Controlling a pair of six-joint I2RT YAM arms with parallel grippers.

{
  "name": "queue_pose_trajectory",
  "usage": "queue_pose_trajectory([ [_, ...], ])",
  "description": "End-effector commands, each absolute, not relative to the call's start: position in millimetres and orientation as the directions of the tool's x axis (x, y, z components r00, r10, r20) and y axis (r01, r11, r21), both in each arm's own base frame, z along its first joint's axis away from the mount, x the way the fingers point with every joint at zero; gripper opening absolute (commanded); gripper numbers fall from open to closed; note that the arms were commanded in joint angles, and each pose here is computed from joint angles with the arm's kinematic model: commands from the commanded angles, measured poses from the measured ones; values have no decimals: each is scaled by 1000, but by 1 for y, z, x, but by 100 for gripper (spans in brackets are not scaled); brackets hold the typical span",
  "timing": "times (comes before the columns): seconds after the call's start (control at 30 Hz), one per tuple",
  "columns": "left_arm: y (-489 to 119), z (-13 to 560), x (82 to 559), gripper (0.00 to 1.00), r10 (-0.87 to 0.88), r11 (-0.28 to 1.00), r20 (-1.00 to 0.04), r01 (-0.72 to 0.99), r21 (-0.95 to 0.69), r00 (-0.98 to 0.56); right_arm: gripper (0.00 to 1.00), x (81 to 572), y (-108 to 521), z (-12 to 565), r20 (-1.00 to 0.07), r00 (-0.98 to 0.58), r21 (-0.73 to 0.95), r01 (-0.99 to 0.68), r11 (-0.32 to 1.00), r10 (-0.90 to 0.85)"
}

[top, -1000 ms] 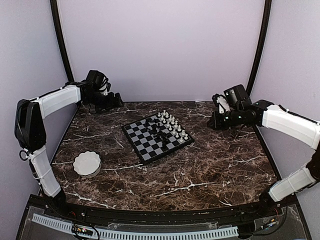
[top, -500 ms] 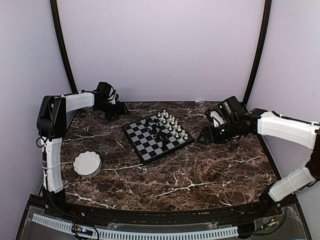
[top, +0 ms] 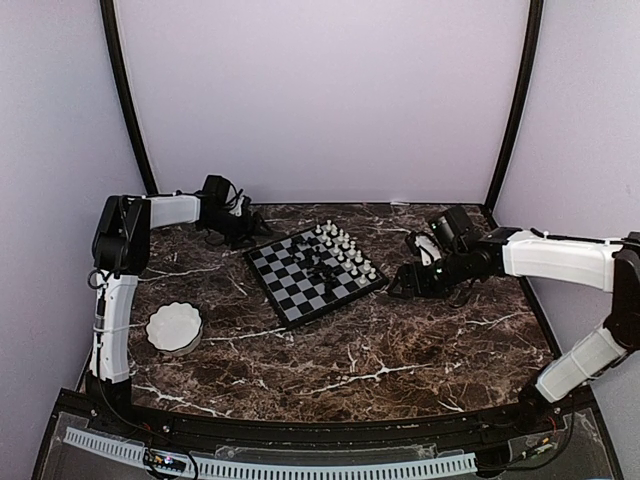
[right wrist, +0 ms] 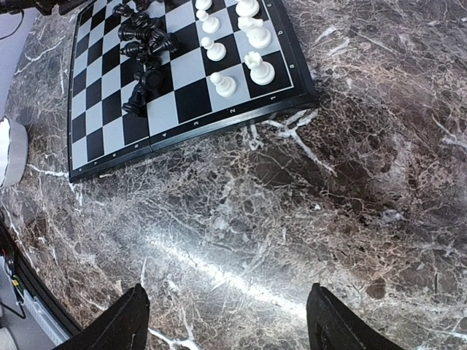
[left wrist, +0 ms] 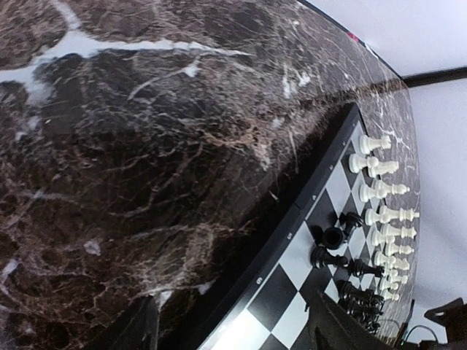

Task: Set up the chess pieces on the board
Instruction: Adjust the chessboard at the center of the board.

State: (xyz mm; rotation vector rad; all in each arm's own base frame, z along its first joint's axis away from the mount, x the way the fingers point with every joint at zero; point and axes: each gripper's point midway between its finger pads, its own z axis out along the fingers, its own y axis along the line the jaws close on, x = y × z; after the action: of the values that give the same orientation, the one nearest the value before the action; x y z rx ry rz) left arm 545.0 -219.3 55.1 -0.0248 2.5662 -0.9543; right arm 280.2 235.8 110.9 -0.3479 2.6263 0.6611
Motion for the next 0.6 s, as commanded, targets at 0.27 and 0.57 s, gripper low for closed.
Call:
queue_pose_trajectory([
  [0.27,-238,63,528,95,-80,663,-351,214,-718,-933,74,301,260,99,-416,-905,468,-295,833,-87],
  [0.57,-243,62,520,99,-55,653,-342,226,-723,-938,73,308,257,89,-391,-918,471,-264,842,-69],
])
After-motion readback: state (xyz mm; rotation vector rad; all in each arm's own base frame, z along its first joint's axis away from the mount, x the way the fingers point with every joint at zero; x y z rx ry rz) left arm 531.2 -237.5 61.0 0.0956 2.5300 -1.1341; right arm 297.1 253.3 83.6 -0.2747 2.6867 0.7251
